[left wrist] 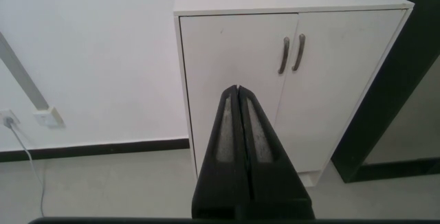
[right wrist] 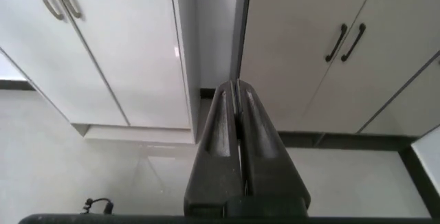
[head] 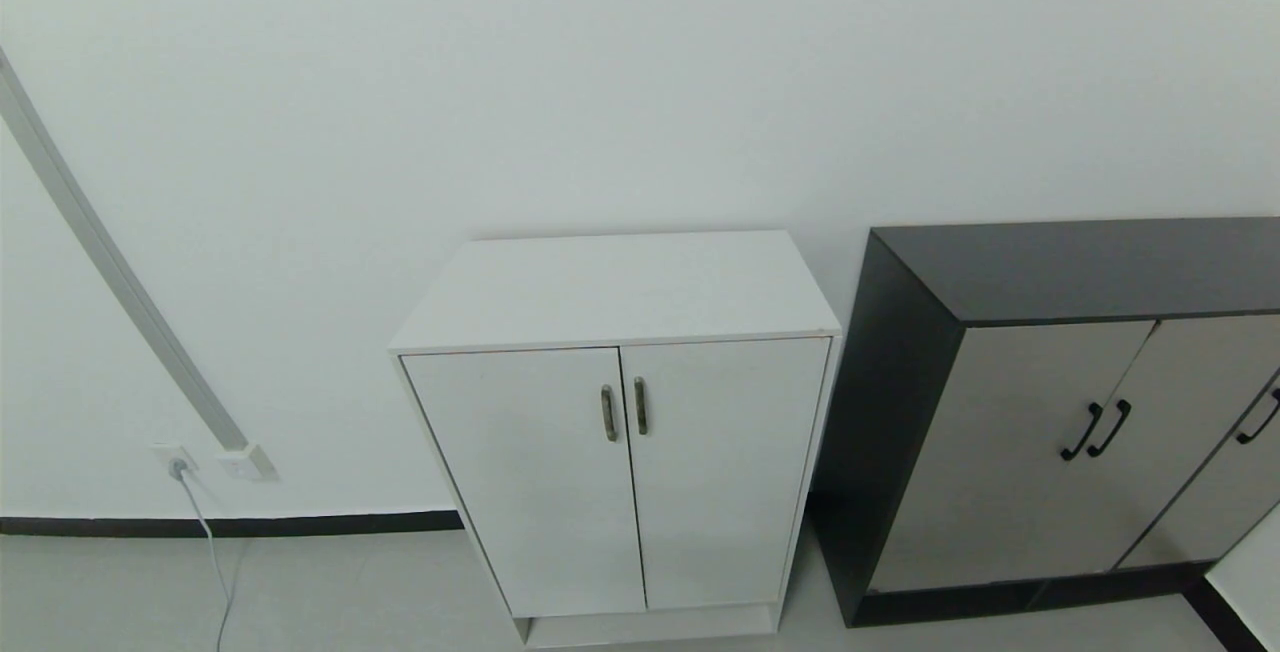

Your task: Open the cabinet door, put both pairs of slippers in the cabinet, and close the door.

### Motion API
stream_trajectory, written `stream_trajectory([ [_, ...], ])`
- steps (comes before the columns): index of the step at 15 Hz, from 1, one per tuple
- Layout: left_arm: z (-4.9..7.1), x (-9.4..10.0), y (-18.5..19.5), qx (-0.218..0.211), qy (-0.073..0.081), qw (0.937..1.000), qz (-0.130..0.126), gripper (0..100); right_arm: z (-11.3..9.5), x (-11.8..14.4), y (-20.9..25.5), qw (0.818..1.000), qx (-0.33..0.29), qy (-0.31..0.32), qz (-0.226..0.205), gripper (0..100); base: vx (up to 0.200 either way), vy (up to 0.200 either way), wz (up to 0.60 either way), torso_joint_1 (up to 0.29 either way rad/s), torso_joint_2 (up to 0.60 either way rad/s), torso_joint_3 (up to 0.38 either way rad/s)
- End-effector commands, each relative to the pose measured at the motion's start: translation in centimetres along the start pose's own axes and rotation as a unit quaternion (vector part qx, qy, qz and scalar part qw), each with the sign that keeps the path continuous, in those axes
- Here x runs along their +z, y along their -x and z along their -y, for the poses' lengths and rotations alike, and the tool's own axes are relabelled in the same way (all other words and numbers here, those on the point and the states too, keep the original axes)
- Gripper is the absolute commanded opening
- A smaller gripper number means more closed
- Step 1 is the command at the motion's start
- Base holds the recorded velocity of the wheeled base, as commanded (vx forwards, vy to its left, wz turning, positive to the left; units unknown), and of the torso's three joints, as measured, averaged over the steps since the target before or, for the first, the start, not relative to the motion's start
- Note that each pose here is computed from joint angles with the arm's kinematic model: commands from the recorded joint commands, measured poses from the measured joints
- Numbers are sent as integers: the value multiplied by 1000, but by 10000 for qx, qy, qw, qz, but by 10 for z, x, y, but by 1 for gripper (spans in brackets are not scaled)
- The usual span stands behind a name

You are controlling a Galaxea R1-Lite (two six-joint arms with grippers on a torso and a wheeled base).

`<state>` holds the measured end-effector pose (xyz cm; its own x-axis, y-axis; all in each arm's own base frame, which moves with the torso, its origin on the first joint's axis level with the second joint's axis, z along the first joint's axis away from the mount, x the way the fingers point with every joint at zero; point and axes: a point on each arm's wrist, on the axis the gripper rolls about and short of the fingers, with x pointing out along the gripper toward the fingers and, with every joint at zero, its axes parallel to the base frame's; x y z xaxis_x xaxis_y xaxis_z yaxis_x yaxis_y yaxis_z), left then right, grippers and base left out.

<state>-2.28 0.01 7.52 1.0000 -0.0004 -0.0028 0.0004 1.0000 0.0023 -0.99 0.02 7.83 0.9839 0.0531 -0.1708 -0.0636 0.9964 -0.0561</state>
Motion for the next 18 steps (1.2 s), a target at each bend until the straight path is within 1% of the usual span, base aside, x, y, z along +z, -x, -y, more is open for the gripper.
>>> stream_trajectory([
  [1, 0, 0, 0, 2, 4, 10000, -2, 0, -1, -1, 2, 9996, -264, -37, 107, 0, 0, 0, 0, 0, 0, 0],
  [2, 0, 0, 0, 2, 4, 10000, 6, 0, -1, -2, 3, 9991, -362, -45, 216, 0, 0, 0, 0, 0, 0, 0],
  [4, 0, 0, 0, 2, 12, 10000, -2, 0, -2, -3, 7, 9983, -363, -36, 462, 0, 0, 0, 0, 0, 0, 0],
  [6, 0, 0, 0, 2, 12, 10000, -2, 0, -1, -5, 11, 9972, -122, -175, 723, 0, 0, 0, 0, 0, 0, 0],
  [11, 0, 0, 0, 2, 12, 10000, -2, 0, -1, -5, 12, 9962, -183, -237, 821, 0, 0, 0, 0, 0, 0, 0],
  [14, 0, 0, 0, 2, 12, 10000, -2, 0, 0, -5, 12, 9936, -325, -648, 866, 0, 0, 0, 0, 0, 0, 0],
  [18, 0, 0, 0, -6, -4, 10000, 6, 0, 0, -5, 12, 9930, -406, -693, 868, 0, 0, 0, 0, 0, 0, 0],
])
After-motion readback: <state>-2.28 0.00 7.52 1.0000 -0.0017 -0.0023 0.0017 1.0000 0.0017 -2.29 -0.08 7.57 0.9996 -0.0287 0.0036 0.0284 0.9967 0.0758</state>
